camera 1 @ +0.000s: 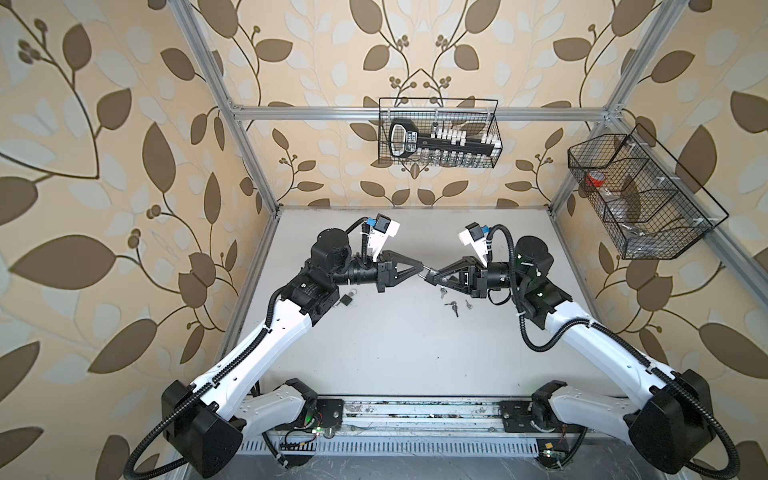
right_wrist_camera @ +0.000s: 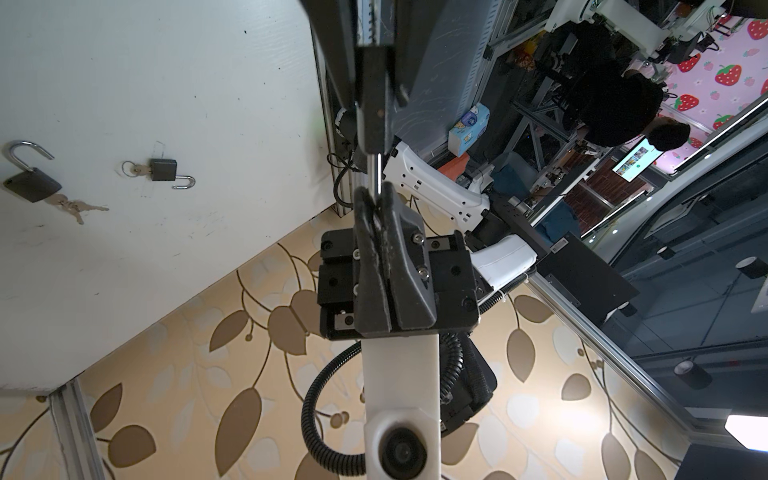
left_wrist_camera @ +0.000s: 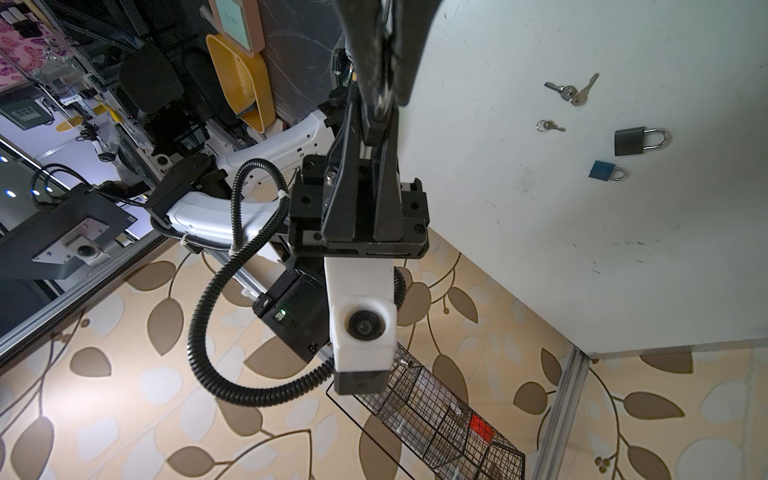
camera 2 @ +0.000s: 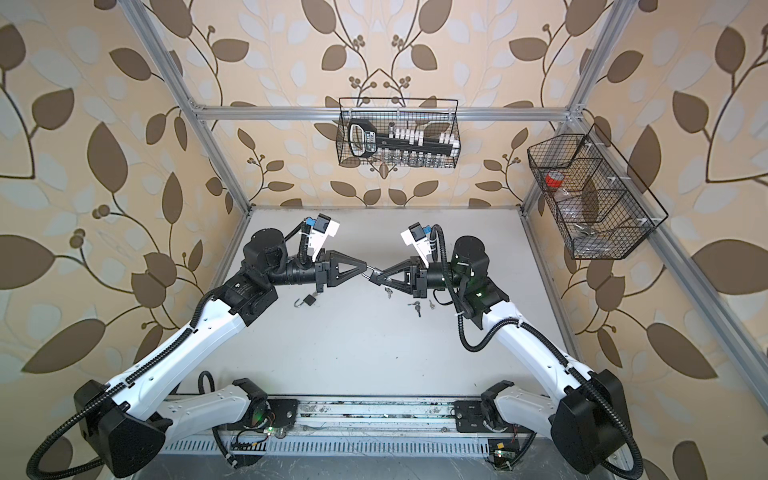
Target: Lock with the key
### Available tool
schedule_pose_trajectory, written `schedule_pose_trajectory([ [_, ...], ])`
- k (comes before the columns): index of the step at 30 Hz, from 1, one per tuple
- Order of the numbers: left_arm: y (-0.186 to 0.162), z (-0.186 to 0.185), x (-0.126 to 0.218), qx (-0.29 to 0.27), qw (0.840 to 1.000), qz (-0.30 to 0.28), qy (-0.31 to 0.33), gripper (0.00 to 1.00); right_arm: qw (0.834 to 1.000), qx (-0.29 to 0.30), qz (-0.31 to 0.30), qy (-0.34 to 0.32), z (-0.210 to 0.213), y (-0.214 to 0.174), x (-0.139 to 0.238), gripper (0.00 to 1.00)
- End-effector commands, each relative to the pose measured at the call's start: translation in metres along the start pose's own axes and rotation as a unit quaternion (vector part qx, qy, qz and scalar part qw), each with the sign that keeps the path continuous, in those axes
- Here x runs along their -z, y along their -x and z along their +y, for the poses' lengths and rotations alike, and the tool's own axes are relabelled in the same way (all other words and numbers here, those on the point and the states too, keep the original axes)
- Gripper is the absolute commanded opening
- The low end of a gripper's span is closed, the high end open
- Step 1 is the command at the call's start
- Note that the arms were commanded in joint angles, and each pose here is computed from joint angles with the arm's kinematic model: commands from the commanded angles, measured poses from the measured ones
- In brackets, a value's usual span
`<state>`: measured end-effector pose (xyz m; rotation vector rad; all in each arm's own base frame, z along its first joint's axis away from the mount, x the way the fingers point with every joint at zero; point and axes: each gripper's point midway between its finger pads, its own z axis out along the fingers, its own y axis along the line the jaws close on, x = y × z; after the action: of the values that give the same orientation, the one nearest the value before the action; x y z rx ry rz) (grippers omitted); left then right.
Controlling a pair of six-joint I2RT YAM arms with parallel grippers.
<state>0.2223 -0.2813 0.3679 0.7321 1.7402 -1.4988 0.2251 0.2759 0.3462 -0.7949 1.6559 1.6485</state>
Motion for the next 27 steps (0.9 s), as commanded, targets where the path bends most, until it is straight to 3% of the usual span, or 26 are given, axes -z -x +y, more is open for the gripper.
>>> schedule_pose_trajectory([
  [1, -0.032, -0.009, -0.011, 0.037, 0.998, 0.048, -0.033, 0.00, 0.994, 0.094, -0.054, -0.002, 0.022, 0.039, 0.000, 0.00],
  [19, -0.080, -0.005, -0.031, 0.069, 0.992, 0.098, -0.027, 0.00, 0.991, 0.115, -0.069, 0.020, 0.040, 0.053, 0.002, 0.00],
  [25, -0.042, -0.006, -0.013, 0.020, 0.998, 0.028, 0.051, 0.00, 0.992, 0.118, -0.045, -0.018, 0.026, 0.037, 0.004, 0.00],
  [27, -0.022, -0.011, -0.004, 0.002, 0.998, -0.004, 0.069, 0.07, 0.992, 0.119, -0.031, -0.036, 0.021, 0.029, 0.006, 0.00],
])
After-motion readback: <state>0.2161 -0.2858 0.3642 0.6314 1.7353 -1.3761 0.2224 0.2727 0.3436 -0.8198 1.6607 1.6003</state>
